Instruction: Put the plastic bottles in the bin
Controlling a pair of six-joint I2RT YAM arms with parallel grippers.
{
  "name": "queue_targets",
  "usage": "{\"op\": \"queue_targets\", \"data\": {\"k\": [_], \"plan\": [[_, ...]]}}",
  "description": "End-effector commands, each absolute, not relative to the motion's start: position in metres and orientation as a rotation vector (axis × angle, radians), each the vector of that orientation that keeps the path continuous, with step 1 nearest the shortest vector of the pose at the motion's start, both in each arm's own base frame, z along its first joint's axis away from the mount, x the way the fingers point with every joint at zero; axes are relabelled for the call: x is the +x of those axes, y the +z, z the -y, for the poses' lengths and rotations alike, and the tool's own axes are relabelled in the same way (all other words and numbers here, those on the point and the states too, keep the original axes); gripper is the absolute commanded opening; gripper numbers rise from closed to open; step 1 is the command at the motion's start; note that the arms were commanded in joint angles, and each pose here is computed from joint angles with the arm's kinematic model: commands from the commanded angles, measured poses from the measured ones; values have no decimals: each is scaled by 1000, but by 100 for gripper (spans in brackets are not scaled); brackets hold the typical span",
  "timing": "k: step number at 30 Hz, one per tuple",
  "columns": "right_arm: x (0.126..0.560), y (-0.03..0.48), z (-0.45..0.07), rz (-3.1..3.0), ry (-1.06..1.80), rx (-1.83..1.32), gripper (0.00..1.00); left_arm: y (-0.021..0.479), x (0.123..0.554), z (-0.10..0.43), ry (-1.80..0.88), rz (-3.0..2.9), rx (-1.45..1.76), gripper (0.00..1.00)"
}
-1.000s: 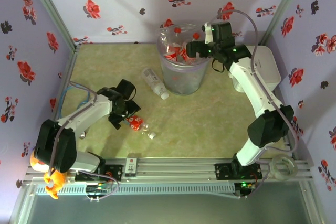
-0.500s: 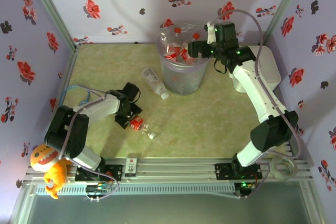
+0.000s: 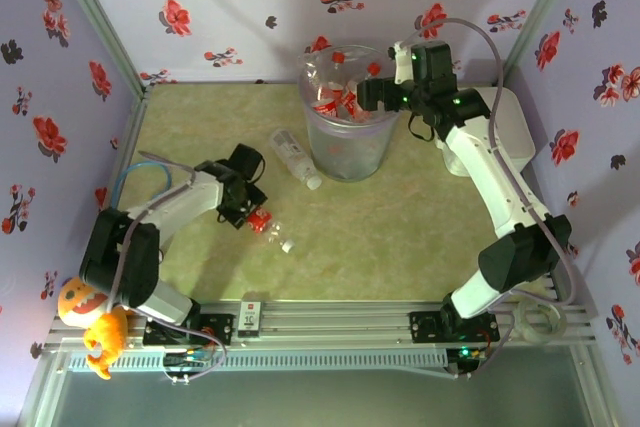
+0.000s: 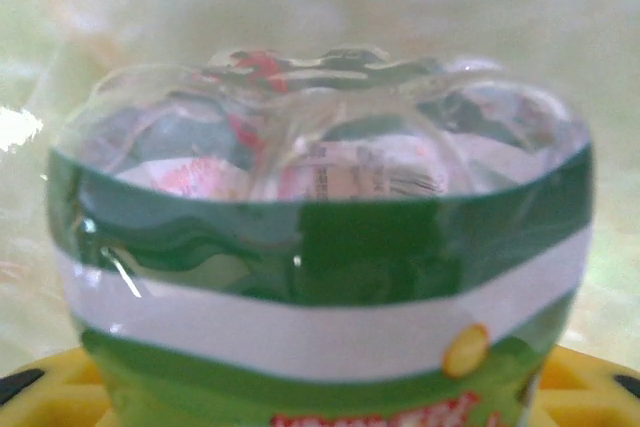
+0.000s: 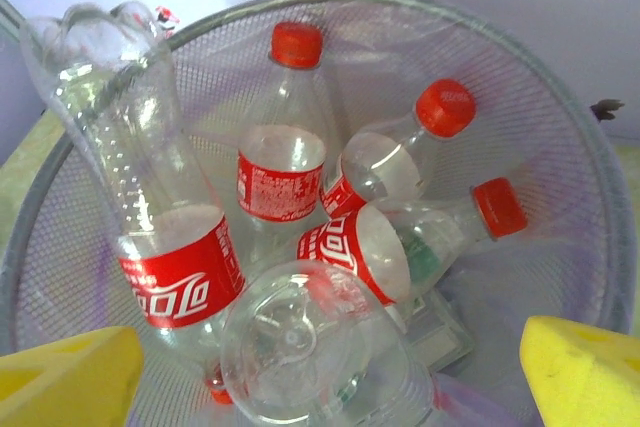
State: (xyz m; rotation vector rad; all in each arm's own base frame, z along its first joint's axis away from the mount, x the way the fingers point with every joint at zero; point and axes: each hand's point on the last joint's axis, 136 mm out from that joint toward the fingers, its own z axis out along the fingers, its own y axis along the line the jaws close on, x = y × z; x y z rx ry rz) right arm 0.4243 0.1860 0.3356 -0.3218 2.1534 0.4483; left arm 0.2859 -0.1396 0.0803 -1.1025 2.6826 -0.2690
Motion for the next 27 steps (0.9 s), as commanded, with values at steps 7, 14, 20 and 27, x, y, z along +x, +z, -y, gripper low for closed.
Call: {"op": "queue_targets", "data": {"k": [7, 14, 20, 27], "plan": [[370, 364, -252, -2095, 776, -640, 95, 258, 361, 141, -506, -2379, -659, 52], [343, 375, -315, -2046, 995, -815, 95, 378, 407, 185, -911, -2030, -399, 46], [337, 378, -354, -2018, 1121, -857, 94, 404, 416, 213, -1101, -1962, -310, 42], [342, 366, -383, -2043, 1172, -872, 92, 415, 417, 228, -1202, -1906, -267, 41]]}}
